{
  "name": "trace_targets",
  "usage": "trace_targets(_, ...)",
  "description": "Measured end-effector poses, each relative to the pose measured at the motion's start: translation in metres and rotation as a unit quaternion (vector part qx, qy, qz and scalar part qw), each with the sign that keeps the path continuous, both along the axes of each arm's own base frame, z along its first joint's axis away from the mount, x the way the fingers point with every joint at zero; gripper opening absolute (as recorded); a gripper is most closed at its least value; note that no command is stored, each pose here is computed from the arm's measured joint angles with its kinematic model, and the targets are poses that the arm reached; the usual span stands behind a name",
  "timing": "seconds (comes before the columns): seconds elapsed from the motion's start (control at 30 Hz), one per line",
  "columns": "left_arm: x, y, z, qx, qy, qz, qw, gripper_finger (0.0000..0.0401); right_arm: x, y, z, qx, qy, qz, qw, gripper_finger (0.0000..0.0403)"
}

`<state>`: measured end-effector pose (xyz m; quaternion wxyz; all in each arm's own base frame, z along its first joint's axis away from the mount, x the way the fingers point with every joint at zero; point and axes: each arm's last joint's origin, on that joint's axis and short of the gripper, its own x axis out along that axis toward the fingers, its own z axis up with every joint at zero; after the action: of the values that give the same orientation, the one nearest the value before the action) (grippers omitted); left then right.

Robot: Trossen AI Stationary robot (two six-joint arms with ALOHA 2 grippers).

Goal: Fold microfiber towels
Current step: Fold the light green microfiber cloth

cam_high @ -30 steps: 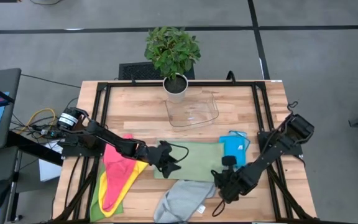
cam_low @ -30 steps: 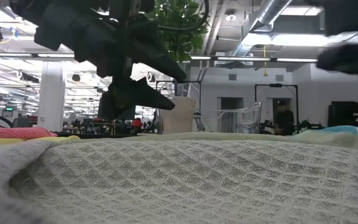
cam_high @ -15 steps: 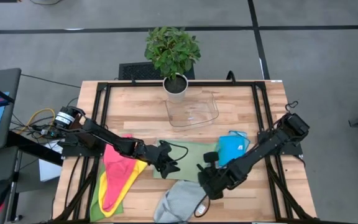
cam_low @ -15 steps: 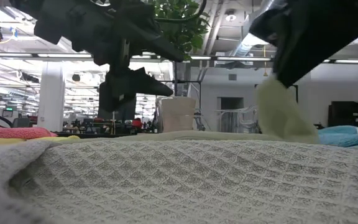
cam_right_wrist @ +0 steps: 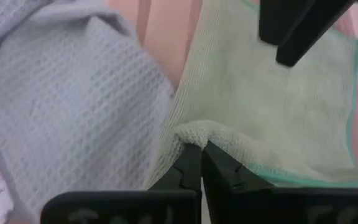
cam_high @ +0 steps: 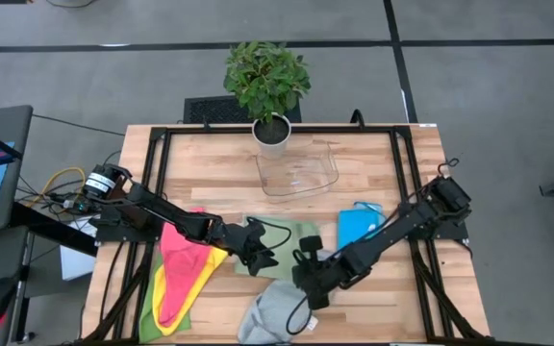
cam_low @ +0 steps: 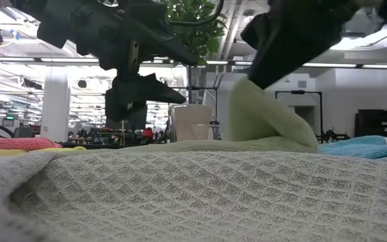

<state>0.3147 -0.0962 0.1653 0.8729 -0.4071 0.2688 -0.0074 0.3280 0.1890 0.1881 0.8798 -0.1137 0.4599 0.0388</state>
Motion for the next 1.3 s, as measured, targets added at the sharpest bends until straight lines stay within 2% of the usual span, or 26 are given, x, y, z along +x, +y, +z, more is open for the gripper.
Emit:
trace_targets(0.53,0.0,0.0,0.0,0.0,0.001,0.0,1.0,0.0212,0.018,-0.018,0.005,0.023,-0.035,-0.014,0.999,0.003)
trace_targets(0.8,0.0,0.0,0.0,0.0,0.001,0.001,1.0,0.0212,0.021,-0.014,0.001,0.043,-0.034,0.012,0.998,0.0033)
trace_targets(1.07,0.0,0.0,0.001,-0.011,-0.002,0.0,1.0,0.0212,0.029,-0.012,-0.026,0.042,-0.013,0.005,0.999,0.0074)
trace_targets(1.3,0.0,-0.001,0.001,-0.022,0.001,-0.009,1.0,0.0212,0.036,-0.022,-0.027,0.048,-0.021,-0.02,0.998,0.0112)
